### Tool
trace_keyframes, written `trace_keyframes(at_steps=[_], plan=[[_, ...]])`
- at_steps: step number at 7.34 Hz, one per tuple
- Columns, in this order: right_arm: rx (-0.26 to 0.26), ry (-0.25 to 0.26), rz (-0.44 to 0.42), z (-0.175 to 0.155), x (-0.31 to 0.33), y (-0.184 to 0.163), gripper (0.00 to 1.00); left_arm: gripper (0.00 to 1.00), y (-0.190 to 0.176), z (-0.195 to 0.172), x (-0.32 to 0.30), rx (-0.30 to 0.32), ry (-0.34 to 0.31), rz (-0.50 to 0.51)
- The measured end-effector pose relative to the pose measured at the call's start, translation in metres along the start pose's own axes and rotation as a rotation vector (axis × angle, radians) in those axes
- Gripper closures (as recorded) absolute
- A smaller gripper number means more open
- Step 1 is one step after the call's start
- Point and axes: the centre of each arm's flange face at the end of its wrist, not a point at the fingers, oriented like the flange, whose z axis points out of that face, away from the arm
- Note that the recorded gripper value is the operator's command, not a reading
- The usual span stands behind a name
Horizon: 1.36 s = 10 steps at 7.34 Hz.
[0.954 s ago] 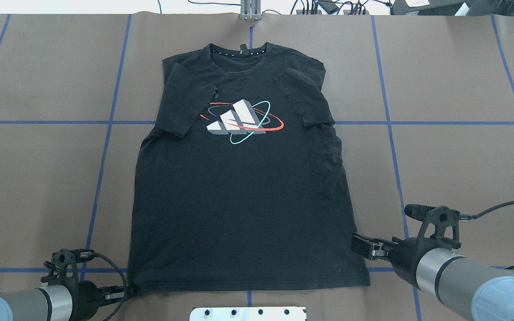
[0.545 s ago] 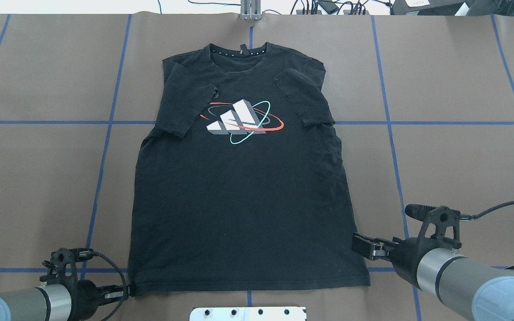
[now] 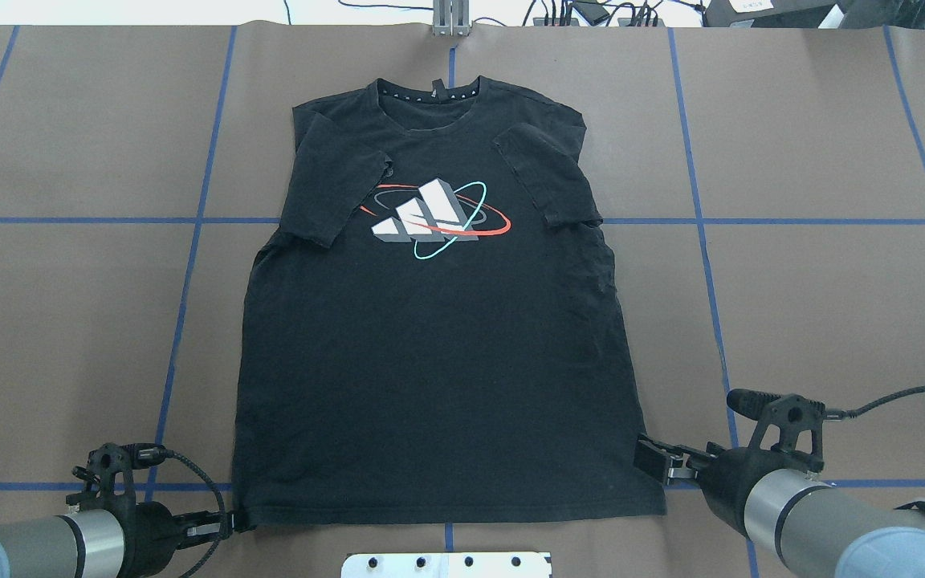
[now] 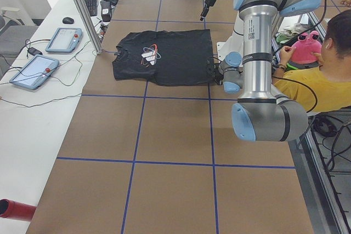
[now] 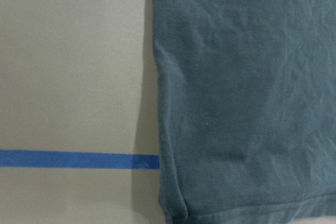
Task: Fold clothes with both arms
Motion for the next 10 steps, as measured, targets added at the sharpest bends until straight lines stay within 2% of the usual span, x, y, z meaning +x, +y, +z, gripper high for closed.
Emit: trace_keyframes(at_steps=[1,5,7,9,10], plan=[[0.003,0.011,-0.008,0.006,0.004,0.017,0.05,1.00,0.000,-0.001,0.001,0.000,0.002,-0.001],[0.034,0.013,-0.069,0.021,0.013,0.077,0.20,1.00,0.000,-0.003,0.006,0.000,0.016,-0.006],[0.049,0.035,-0.100,0.035,0.023,0.092,0.36,1.00,0.000,-0.005,0.009,-0.002,0.025,-0.008],[0.053,0.045,-0.112,0.043,0.027,0.099,0.39,1.00,0.000,-0.006,0.010,-0.002,0.029,-0.009],[0.053,0.047,-0.115,0.044,0.027,0.100,0.44,1.00,0.000,-0.006,0.010,-0.002,0.030,-0.010]])
